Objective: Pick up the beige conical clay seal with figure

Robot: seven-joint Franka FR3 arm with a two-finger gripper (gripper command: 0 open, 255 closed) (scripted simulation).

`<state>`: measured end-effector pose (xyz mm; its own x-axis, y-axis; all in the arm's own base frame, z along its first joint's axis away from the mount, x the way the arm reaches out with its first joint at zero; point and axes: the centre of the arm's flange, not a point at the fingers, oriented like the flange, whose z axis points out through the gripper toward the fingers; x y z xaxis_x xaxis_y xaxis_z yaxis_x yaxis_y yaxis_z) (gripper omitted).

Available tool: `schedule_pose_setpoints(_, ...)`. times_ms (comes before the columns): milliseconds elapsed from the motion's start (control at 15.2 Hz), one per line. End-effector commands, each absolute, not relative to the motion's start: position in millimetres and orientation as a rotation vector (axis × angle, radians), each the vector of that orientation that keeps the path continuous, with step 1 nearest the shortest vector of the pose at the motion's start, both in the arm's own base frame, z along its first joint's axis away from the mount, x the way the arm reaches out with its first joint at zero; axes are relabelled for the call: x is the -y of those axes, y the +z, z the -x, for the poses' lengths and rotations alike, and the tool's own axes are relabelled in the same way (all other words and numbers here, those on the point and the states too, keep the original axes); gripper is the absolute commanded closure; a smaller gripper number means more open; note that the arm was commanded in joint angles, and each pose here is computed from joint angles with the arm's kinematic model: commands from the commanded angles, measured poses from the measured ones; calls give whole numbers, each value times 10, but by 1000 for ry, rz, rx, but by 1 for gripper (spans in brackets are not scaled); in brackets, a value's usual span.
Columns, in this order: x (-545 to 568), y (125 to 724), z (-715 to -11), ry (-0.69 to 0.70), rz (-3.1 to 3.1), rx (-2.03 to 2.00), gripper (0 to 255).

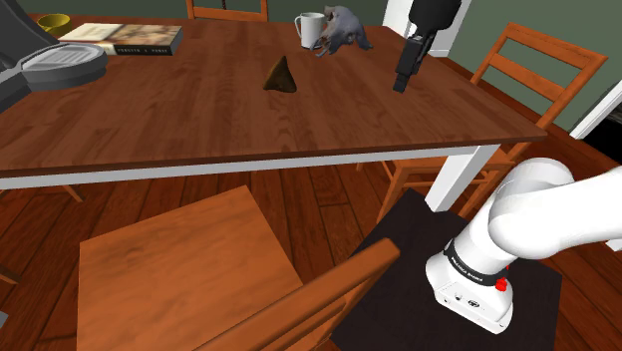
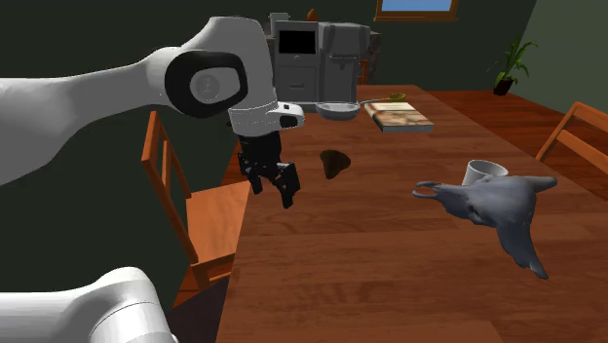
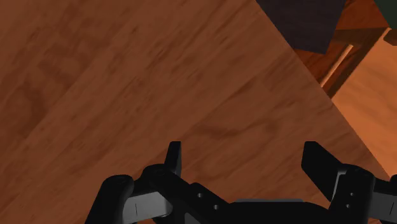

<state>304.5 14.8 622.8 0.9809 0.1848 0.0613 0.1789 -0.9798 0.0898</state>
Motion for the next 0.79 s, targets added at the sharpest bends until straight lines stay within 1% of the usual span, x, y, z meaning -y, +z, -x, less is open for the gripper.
schedule_pose_setpoints(0, -148, 6228, -3045, 106, -3043, -280, 0)
schedule_pose_setpoints(726, -569, 6230, -4405, -1, -3230, 350, 0)
